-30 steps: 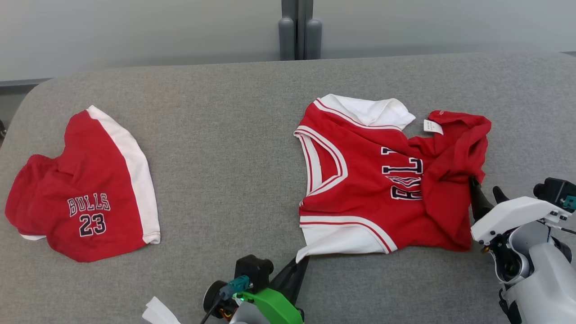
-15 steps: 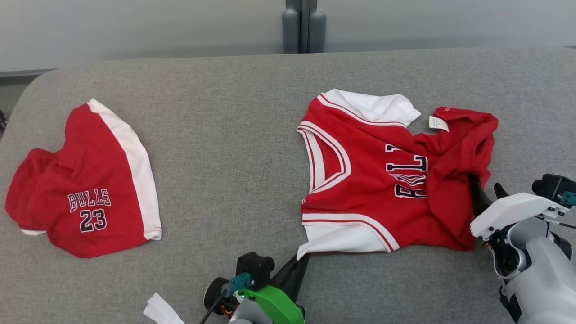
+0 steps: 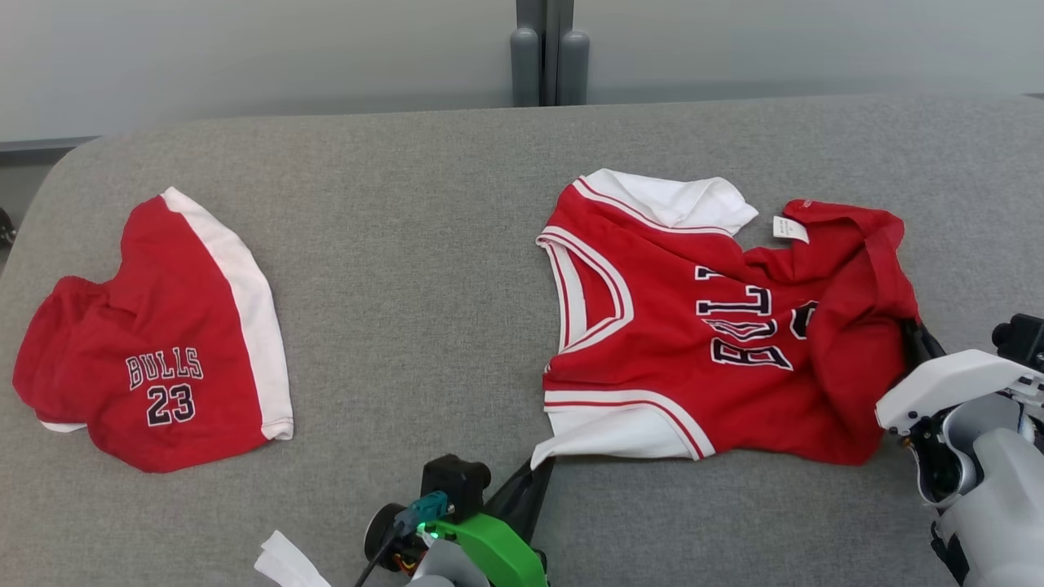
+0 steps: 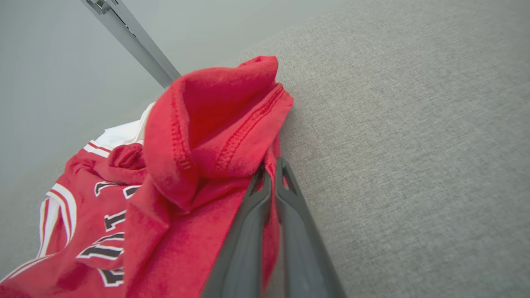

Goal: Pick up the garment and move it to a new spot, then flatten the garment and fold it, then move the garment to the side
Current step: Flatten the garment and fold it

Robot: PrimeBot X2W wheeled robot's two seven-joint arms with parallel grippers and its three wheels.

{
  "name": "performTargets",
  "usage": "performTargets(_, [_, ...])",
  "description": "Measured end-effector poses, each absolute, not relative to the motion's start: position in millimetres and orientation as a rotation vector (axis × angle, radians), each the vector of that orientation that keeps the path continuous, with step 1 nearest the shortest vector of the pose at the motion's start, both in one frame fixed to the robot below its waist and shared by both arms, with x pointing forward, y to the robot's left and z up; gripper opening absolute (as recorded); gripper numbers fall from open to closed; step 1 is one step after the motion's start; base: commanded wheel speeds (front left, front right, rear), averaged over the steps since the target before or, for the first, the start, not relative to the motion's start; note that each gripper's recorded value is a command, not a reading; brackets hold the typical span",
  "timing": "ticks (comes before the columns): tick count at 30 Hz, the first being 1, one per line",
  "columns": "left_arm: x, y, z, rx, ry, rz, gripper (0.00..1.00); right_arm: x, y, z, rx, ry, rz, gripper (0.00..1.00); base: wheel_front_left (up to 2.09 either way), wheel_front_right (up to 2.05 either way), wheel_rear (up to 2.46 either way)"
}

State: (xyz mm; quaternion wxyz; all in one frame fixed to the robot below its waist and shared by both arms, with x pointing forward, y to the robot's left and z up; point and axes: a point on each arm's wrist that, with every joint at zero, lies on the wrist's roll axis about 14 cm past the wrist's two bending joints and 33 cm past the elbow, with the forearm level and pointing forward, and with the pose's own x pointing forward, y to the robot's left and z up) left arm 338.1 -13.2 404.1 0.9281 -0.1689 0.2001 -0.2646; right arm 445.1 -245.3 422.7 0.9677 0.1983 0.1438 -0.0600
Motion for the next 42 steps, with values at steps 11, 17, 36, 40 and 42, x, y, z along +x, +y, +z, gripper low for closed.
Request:
performTargets(11, [365.6, 2.5, 452.2, -0.467, 0.261, -0.468, 0.0, 415.1, -312.8, 457.5, 0.311, 0.164, -0.236, 0.0, 0.0, 0.0, 0.0])
performTargets(17, [384.1, 5.0, 528.0, -0.614, 0.047, -0.49, 0.0, 412.8, -333.3, 526.9, 0.287, -0.053, -0.255, 0.0, 0.0, 0.0, 0.0])
performTargets(36, [361.1, 52.4, 839.7, -0.688, -0.78, -0.573, 0.0, 346.9, -265.0, 800.9, 0.112, -0.802, -0.094, 0.0, 0.0, 0.0, 0.0])
performTargets(40, [357.7, 51.6, 848.6, -0.665, -0.762, -0.566, 0.0, 338.4, -262.5, 807.7, 0.12, -0.793, -0.106, 0.0, 0.0, 0.0, 0.0])
performTargets(42, [363.8, 50.2, 843.6, -0.614, -0.73, -0.554, 0.0, 342.7, -262.9, 801.7, 0.129, -0.753, -0.109, 0.0, 0.0, 0.0, 0.0])
